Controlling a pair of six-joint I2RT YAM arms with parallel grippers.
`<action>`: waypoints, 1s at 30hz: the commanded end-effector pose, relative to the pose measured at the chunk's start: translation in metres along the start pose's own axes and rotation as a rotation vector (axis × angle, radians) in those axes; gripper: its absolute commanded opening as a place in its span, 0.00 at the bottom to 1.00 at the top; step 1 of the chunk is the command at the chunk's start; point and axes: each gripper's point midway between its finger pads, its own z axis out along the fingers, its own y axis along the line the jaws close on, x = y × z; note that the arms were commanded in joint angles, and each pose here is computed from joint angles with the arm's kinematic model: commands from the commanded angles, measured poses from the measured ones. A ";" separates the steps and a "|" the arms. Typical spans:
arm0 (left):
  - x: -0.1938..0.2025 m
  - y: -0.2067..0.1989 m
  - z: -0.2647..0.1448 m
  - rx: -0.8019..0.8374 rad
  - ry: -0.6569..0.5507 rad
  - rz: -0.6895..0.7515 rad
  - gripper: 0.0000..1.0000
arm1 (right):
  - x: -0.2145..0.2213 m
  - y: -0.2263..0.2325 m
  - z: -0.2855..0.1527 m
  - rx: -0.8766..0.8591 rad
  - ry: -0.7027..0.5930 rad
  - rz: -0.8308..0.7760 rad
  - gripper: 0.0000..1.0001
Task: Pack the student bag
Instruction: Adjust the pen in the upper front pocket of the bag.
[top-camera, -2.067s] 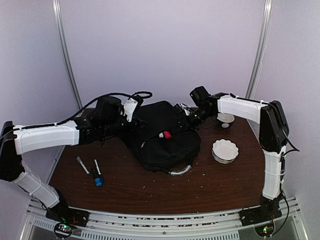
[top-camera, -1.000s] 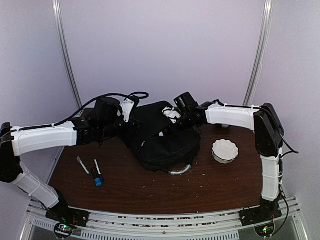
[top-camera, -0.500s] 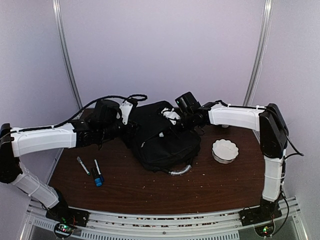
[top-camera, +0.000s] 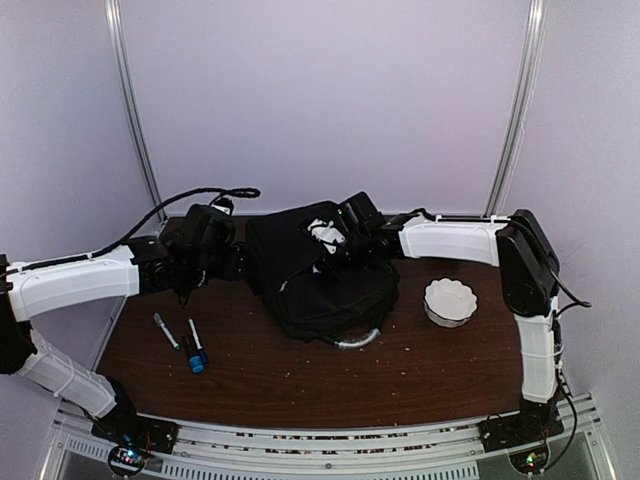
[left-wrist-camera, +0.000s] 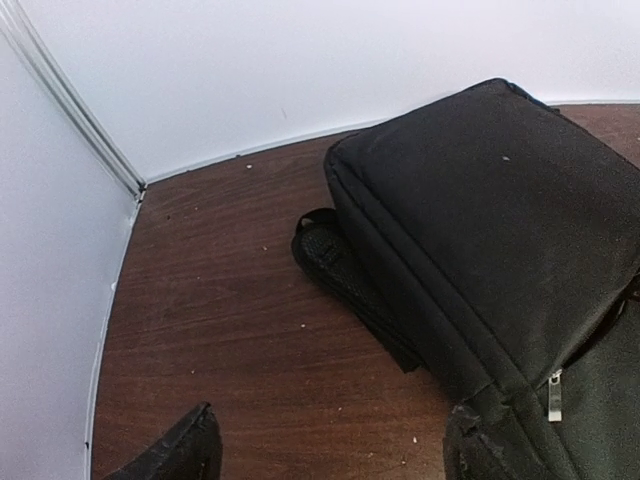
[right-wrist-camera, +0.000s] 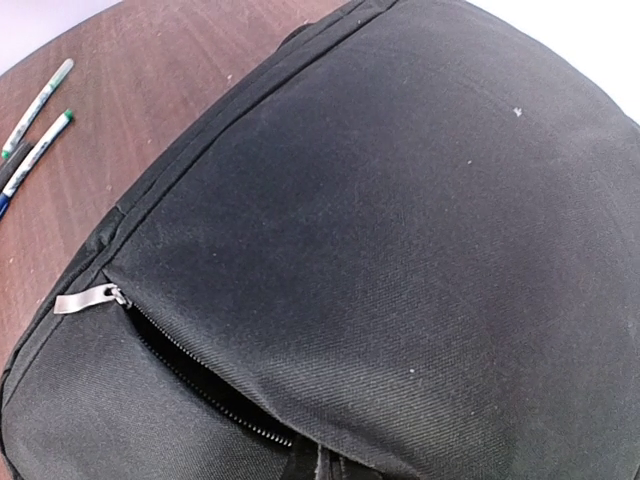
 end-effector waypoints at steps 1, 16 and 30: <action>-0.001 0.023 -0.007 -0.092 -0.014 -0.058 0.78 | -0.014 -0.019 -0.011 0.095 -0.060 0.027 0.00; 0.012 0.035 -0.011 -0.137 0.009 -0.064 0.76 | -0.001 0.018 -0.018 -0.085 -0.020 0.060 0.00; 0.026 0.049 -0.008 -0.231 0.076 -0.085 0.87 | -0.008 -0.036 0.000 0.234 -0.069 0.096 0.00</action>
